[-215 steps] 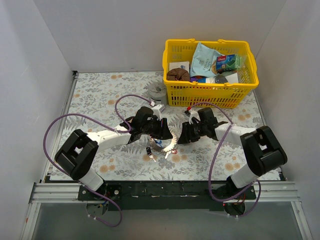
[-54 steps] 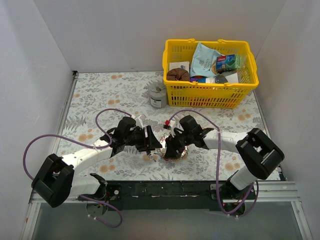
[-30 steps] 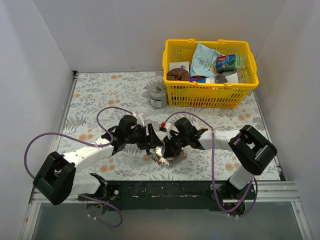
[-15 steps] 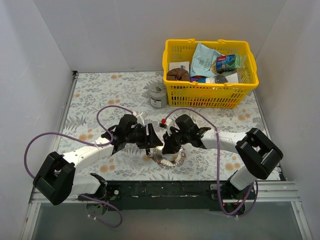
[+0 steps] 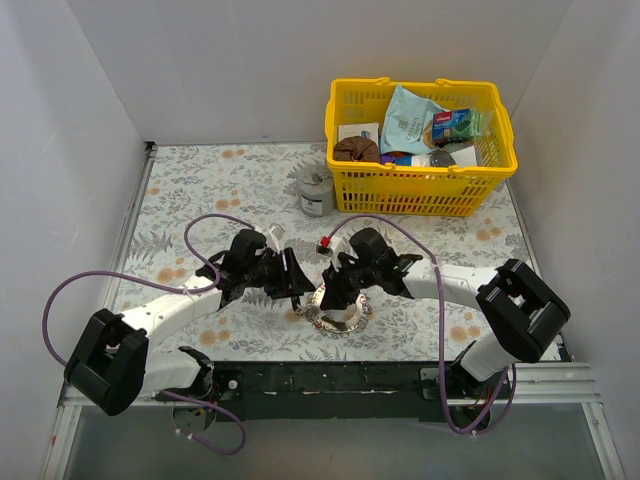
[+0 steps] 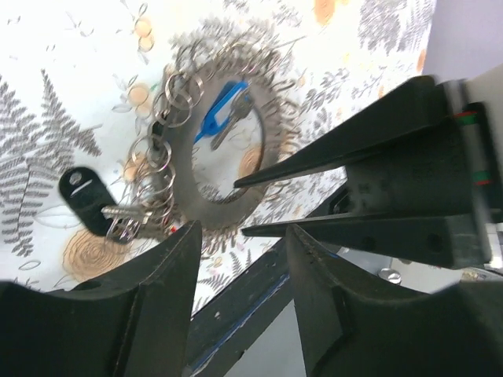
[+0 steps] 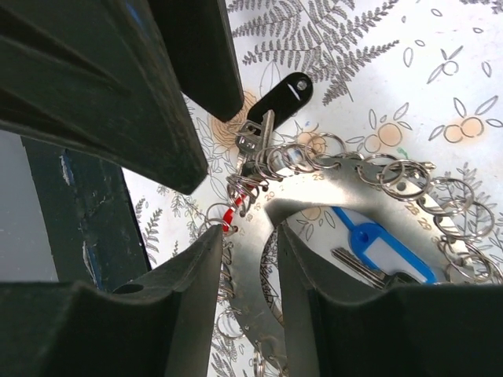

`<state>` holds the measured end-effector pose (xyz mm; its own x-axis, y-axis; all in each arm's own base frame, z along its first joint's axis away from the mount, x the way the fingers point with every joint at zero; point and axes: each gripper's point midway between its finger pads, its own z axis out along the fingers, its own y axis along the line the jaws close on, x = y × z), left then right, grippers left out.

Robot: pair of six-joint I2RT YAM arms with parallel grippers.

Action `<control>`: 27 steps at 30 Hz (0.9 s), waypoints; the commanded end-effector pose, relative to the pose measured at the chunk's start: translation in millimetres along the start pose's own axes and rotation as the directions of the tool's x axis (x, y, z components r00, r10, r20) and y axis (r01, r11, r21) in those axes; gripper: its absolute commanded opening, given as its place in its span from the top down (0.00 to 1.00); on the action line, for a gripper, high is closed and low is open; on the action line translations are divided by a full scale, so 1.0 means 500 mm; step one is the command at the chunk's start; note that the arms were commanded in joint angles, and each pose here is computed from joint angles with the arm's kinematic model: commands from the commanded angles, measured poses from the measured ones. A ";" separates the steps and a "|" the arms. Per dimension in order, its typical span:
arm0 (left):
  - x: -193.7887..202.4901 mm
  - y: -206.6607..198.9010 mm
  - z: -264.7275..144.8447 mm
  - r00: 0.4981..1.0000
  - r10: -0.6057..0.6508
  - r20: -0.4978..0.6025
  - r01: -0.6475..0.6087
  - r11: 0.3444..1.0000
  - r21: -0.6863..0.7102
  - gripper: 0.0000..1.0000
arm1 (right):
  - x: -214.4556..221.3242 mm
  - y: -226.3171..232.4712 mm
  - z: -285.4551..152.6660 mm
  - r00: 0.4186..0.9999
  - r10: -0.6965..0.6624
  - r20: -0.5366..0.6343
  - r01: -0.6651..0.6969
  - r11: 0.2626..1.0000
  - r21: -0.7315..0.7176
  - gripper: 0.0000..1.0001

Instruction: Put the keys on the keyring

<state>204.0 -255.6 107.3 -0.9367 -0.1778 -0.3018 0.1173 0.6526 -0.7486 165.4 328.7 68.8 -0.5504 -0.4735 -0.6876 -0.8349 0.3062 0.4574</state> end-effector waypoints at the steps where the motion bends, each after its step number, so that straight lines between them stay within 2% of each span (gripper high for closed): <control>1: 0.052 0.032 -0.002 0.995 -0.078 -0.062 0.078 0.997 -0.006 0.56 | -0.036 0.026 0.013 0.998 -0.055 0.023 0.056 0.997 -0.052 0.59; 9: 0.112 0.066 -0.008 0.987 -0.102 -0.126 0.102 0.995 -0.008 0.59 | -0.019 0.048 0.034 0.998 -0.058 -0.006 0.057 0.995 -0.088 0.62; 18: 0.145 0.056 0.016 0.982 -0.085 -0.169 0.086 0.996 -0.001 0.58 | 0.001 0.056 0.049 0.998 -0.055 -0.041 0.050 0.993 -0.110 0.64; 27: 0.136 0.065 0.031 0.986 -0.106 -0.128 0.101 0.994 -0.044 0.59 | 0.013 0.054 0.057 0.997 -0.053 -0.058 0.047 0.993 -0.109 0.60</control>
<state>139.7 -256.5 51.0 -0.9877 -0.1107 -0.1104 0.0095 0.6621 -0.7494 134.7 344.4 50.3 -0.5355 -0.5503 -0.6406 -0.8354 0.2338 0.4975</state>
